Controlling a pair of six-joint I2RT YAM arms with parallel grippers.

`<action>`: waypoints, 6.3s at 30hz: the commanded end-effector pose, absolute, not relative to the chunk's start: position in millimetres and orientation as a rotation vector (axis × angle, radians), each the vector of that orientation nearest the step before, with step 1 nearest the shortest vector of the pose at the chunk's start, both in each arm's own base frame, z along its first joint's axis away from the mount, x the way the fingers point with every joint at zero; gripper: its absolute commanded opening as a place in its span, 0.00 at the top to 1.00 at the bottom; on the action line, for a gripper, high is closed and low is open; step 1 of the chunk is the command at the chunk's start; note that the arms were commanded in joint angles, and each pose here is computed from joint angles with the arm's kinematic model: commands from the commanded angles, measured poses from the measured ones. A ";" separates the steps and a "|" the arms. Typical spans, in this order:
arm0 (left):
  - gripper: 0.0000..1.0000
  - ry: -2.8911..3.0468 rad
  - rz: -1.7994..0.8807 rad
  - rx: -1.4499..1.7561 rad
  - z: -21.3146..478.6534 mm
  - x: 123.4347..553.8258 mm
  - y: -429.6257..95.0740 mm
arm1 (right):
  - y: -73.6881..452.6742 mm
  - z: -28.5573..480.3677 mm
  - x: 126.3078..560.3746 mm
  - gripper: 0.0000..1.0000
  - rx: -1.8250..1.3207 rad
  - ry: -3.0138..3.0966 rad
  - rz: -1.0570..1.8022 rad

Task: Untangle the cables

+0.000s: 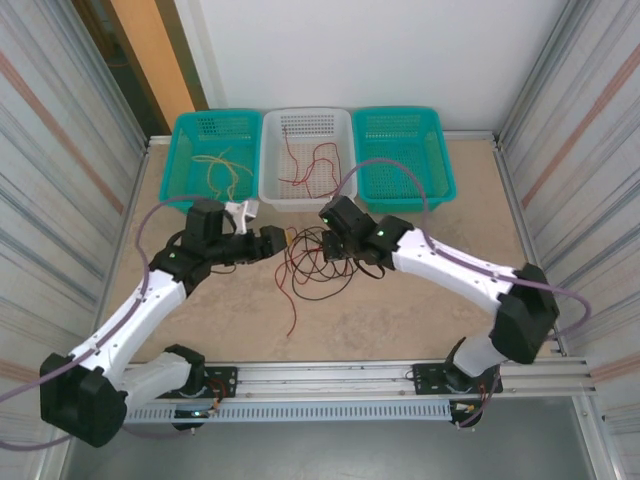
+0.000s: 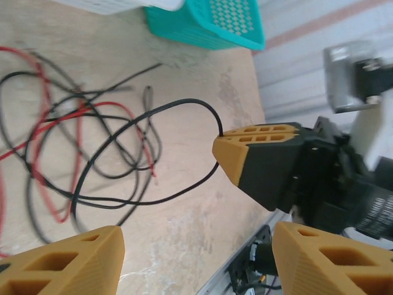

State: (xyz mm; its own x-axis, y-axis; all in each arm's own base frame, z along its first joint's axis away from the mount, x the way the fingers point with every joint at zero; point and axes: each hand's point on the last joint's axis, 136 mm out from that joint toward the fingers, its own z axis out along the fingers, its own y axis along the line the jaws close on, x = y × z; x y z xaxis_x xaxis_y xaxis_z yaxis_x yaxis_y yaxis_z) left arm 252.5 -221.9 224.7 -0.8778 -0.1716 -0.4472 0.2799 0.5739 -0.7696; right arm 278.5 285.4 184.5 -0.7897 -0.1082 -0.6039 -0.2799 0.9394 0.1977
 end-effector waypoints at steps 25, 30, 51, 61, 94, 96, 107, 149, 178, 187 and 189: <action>0.35 2.066 -1.283 0.425 313.3 247.7 -264.4 | 260.6 373.5 228.5 1.00 -0.373 1.967 0.551; 0.73 1.990 -1.288 0.484 339.9 242.9 -264.8 | 261.8 376.6 228.1 1.00 -0.377 1.957 0.560; 1.00 1.445 -1.586 0.635 488.5 187.0 -263.9 | 251.9 349.4 251.4 0.38 -0.217 1.987 0.628; 1.00 1.432 -1.576 0.616 492.5 187.1 -260.7 | 241.0 327.2 258.0 0.45 -0.166 2.028 0.637; 1.00 1.479 -1.608 0.579 478.6 196.2 -261.2 | 264.4 401.2 213.1 0.42 -0.391 1.732 0.899; 1.00 1.484 -1.611 0.583 476.9 196.1 -261.9 | 264.0 401.2 215.4 0.46 -0.384 1.733 0.895; 1.00 1.499 -1.615 0.584 471.8 200.1 -263.8 | 264.6 411.6 215.3 0.66 -0.397 1.711 0.901; 0.01 2.010 -1.140 0.075 314.5 270.0 -195.9 | 104.5 265.3 464.4 0.50 0.323 2.388 0.360; 0.25 2.322 -1.228 -0.046 231.4 279.1 -206.6 | 263.3 70.9 315.5 0.58 -0.082 2.743 0.223; 0.27 2.323 -1.201 -0.027 232.4 281.6 -205.1 | 267.7 49.4 340.2 0.75 -0.098 2.785 0.162; 0.28 2.324 -1.197 -0.026 232.0 281.9 -204.3 | 268.1 48.7 340.6 0.87 -0.107 2.789 0.152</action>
State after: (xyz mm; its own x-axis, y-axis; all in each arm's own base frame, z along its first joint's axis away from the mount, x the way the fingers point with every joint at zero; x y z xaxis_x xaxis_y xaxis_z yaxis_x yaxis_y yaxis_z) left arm 283.2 -207.4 228.1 -0.8716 -0.2598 -0.4158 0.1908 0.6016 -0.7757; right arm 339.0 273.5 50.4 -0.9338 -0.0307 -0.3565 -0.0841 0.9873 0.1351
